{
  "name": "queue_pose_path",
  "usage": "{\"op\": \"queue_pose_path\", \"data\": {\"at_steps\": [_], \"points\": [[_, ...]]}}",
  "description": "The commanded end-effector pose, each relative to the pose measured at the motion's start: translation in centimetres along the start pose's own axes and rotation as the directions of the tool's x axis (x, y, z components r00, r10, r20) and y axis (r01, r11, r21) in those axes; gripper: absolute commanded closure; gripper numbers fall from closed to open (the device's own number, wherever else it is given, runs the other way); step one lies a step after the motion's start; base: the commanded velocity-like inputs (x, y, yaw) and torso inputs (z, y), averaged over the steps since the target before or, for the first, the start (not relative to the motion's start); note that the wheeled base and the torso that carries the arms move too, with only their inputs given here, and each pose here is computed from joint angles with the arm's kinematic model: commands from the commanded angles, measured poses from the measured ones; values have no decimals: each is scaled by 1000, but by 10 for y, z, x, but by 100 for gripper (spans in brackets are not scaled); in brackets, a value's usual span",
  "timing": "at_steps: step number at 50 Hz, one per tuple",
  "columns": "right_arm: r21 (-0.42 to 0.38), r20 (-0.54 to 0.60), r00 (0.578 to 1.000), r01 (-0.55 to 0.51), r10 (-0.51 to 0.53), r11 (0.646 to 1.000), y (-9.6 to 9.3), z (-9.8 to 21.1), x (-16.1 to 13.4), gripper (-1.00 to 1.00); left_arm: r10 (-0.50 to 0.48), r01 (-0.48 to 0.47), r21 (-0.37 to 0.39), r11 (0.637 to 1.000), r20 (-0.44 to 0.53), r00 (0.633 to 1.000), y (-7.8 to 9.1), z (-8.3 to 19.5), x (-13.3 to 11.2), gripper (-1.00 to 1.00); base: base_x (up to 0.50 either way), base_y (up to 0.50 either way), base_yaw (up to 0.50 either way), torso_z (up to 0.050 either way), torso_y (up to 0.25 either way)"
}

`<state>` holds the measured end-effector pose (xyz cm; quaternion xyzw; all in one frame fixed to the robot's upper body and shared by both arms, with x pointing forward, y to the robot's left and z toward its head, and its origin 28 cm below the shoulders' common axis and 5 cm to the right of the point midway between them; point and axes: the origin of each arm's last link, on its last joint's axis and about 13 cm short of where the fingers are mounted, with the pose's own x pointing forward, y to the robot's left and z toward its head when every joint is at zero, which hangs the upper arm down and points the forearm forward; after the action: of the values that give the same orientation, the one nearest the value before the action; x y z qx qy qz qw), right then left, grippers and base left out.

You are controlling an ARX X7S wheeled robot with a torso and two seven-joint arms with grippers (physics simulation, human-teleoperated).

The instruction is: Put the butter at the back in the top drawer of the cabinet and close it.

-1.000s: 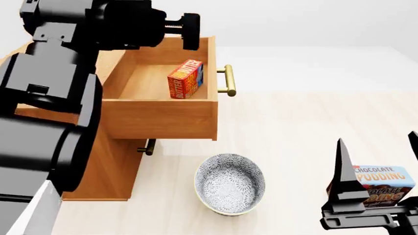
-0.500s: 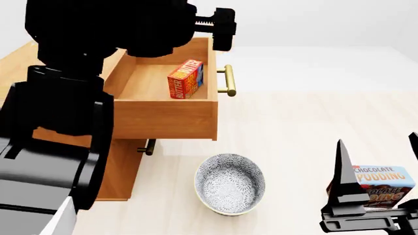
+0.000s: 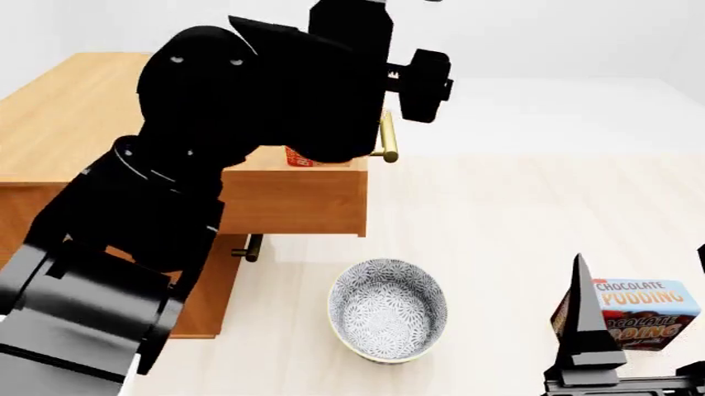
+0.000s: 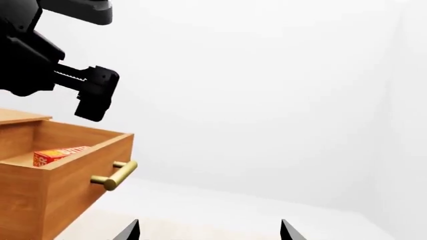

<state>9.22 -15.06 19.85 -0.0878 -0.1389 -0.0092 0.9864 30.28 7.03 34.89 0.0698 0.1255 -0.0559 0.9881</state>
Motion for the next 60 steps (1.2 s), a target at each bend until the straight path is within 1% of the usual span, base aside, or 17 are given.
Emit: {"op": "queue_pose_path", "data": {"at_steps": [1, 8, 14, 20, 26, 33, 44, 54, 60], "points": [[-9, 2, 1000, 8, -8, 1000, 1, -3, -6, -100, 47, -47, 25, 999, -11, 999, -21, -9, -3, -100, 0, 0, 0, 0, 0], [-12, 1, 1000, 11, -11, 1000, 1, -4, -7, -100, 37, -36, 50, 998, -9, 999, -37, -16, -4, -100, 0, 0, 0, 0, 0], [-10, -3, 1000, 17, -17, 1000, 1, -4, -9, -100, 37, -36, 72, 997, -15, 999, -49, -23, 1, -100, 0, 0, 0, 0, 0], [-10, -7, 1000, 22, -22, 1000, 1, -5, -11, -100, 64, -63, 114, 991, -3, 998, -58, -31, 1, -100, 0, 0, 0, 0, 0], [-11, -8, 1000, 24, -24, 1000, 2, -6, -12, -100, 89, -89, 146, 985, 7, 996, -60, -37, -1, -100, 0, 0, 0, 0, 0], [-11, -10, 1000, 27, -27, 1000, 2, -6, -13, -100, 95, -95, 176, 980, 9, 995, -62, -45, -4, -100, 0, 0, 0, 0, 0], [-9, -11, 999, 30, -30, 1000, 2, -7, -15, -100, 127, -131, 251, 959, 33, 991, -63, -60, -4, -100, 0, 0, 0, 0, 0], [-8, -11, 999, 32, -32, 999, 2, -7, -15, -100, 102, -108, 281, 954, 37, 994, -64, -69, -2, -100, 0, 0, 0, 0, 0], [-8, -11, 999, 33, -33, 999, 2, -7, -16, -100, 77, -91, 312, 946, 56, 995, -64, -73, -4, -100, 0, 0, 0, 0, 0]]}}
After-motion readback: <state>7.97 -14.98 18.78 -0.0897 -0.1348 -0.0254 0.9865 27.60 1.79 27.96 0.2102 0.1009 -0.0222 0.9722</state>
